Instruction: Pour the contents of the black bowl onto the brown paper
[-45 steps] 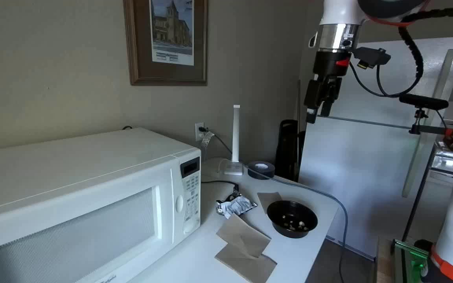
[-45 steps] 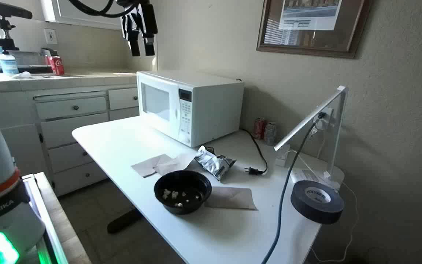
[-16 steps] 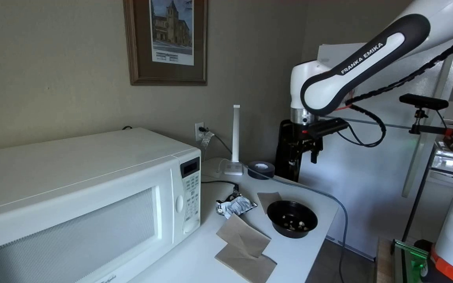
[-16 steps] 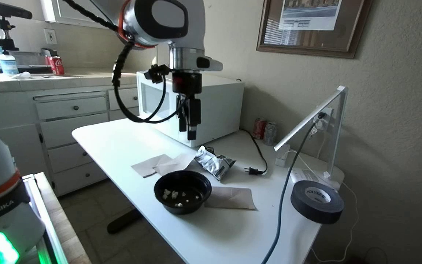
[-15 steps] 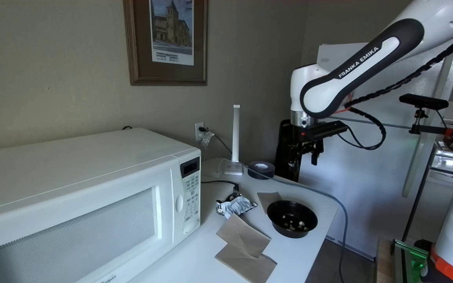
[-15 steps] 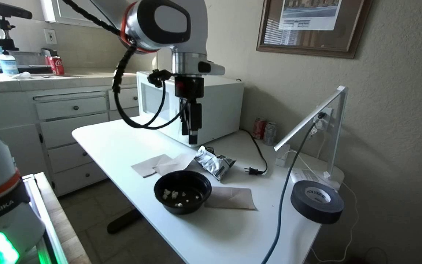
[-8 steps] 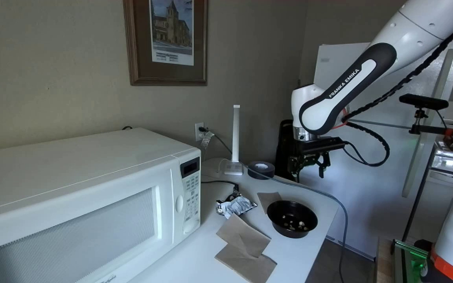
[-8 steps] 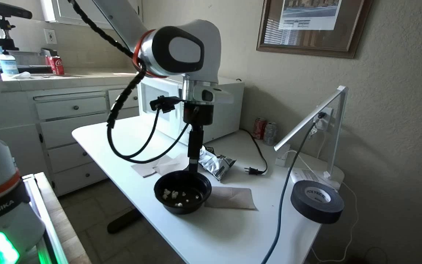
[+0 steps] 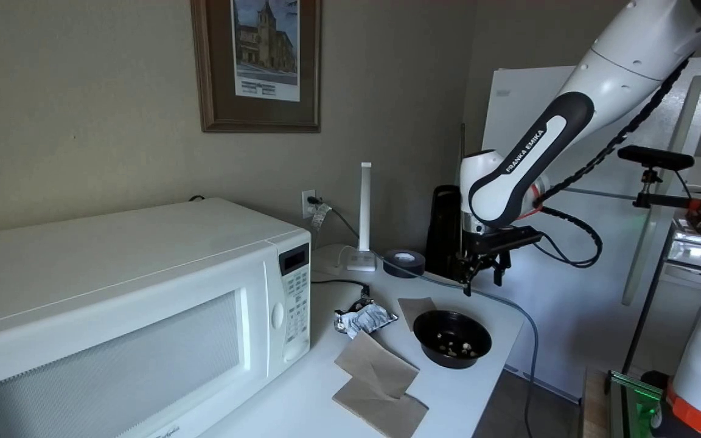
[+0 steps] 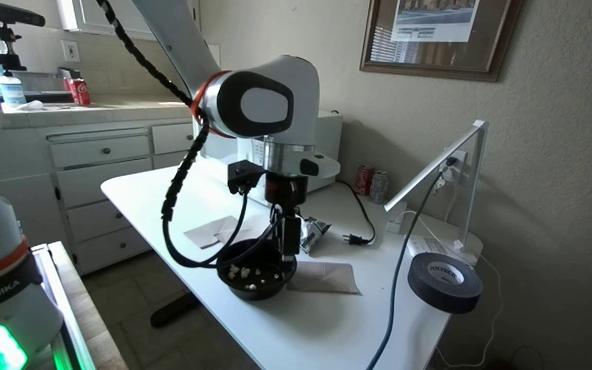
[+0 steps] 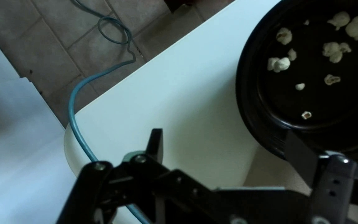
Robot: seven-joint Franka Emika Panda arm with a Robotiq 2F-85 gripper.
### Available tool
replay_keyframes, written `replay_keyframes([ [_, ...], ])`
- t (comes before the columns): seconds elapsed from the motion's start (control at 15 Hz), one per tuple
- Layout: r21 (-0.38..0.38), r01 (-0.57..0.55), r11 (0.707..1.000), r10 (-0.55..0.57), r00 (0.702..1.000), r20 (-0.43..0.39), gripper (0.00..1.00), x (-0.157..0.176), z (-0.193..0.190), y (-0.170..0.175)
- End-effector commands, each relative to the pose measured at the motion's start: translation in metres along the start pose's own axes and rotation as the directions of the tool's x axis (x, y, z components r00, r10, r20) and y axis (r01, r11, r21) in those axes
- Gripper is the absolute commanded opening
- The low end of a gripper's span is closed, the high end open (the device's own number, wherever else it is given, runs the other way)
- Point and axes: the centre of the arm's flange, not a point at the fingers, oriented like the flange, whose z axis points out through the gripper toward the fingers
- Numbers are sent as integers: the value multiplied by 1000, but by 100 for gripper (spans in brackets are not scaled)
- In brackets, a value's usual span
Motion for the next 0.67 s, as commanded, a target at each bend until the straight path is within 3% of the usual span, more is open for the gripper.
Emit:
replay_keyframes([
  [0.0,0,9,1000,-9,1000,3,100,0,3,1],
  [0.2,0,19,1000,-19,1000,4,100,0,4,1],
  [0.6,96,61,994,-61,998,-2,100,14,44,-7],
])
